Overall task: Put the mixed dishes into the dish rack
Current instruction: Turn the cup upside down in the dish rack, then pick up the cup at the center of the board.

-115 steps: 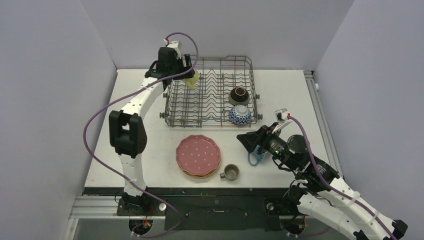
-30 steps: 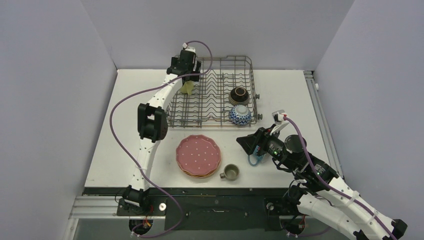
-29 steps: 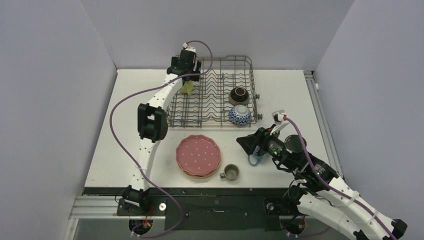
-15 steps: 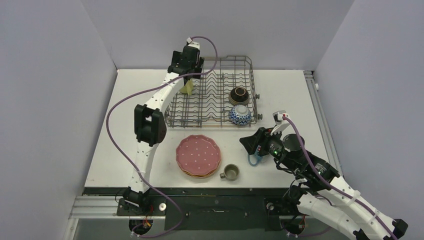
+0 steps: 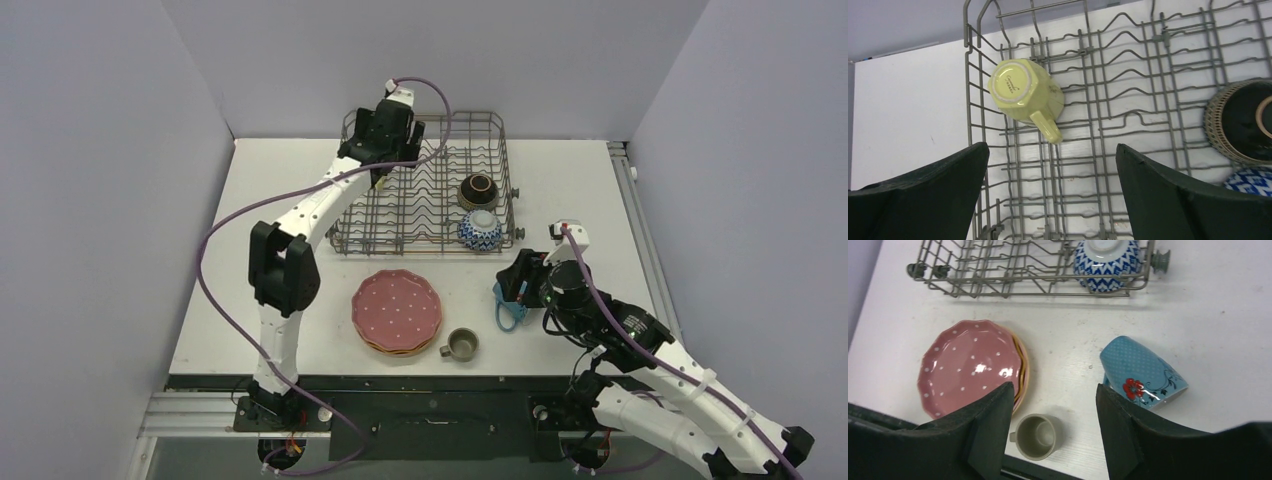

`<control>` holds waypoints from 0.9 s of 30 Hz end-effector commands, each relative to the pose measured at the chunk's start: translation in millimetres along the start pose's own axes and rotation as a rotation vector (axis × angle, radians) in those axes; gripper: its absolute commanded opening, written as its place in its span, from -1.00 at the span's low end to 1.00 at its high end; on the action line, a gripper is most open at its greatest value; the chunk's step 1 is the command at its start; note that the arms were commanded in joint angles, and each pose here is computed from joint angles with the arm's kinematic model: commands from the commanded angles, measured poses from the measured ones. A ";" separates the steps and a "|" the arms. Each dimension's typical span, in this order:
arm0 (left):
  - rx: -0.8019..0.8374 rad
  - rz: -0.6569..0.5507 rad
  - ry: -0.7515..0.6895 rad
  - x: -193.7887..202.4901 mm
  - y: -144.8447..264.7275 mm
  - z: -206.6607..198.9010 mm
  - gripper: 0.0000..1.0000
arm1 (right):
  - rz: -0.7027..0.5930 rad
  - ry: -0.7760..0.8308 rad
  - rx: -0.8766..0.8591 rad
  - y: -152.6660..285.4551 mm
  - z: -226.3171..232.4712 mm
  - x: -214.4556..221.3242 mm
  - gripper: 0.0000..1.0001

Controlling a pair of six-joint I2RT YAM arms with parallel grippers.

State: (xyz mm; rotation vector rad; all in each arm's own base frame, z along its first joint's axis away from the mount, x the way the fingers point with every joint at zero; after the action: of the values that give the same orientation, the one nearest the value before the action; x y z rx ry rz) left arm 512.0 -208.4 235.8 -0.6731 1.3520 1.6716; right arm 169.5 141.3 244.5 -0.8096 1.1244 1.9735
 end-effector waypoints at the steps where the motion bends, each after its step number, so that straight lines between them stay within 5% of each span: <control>1: 0.097 -0.151 0.143 -42.7 54.3 -4.0 0.93 | -0.039 -0.016 0.161 0.0 -22.5 -4.6 0.15; 8: 0.304 -0.137 0.289 -16.2 90.6 -24.8 0.93 | -0.013 -0.022 0.285 -3.0 -39.1 1.6 0.15; 27: 0.684 -0.081 0.359 57.2 201.6 -52.0 0.93 | 0.129 -0.255 0.404 -42.2 -83.1 58.1 0.17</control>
State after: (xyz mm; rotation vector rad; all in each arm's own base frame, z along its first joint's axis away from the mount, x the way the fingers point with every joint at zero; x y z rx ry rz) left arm 323.8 -246.8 242.2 -0.5679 1.9553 1.1176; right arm 181.4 94.2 156.6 -0.3531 1.4513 1.7671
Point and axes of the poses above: each gripper's point midway between its finger pads, its own y axis back along the fingers, its own z axis along the line the jaws close on, x = y × z, the point moved 4 cm from there along y, back along the fingers, and after that the axes turned 4 degrees about -y, right-handed, at the moved point
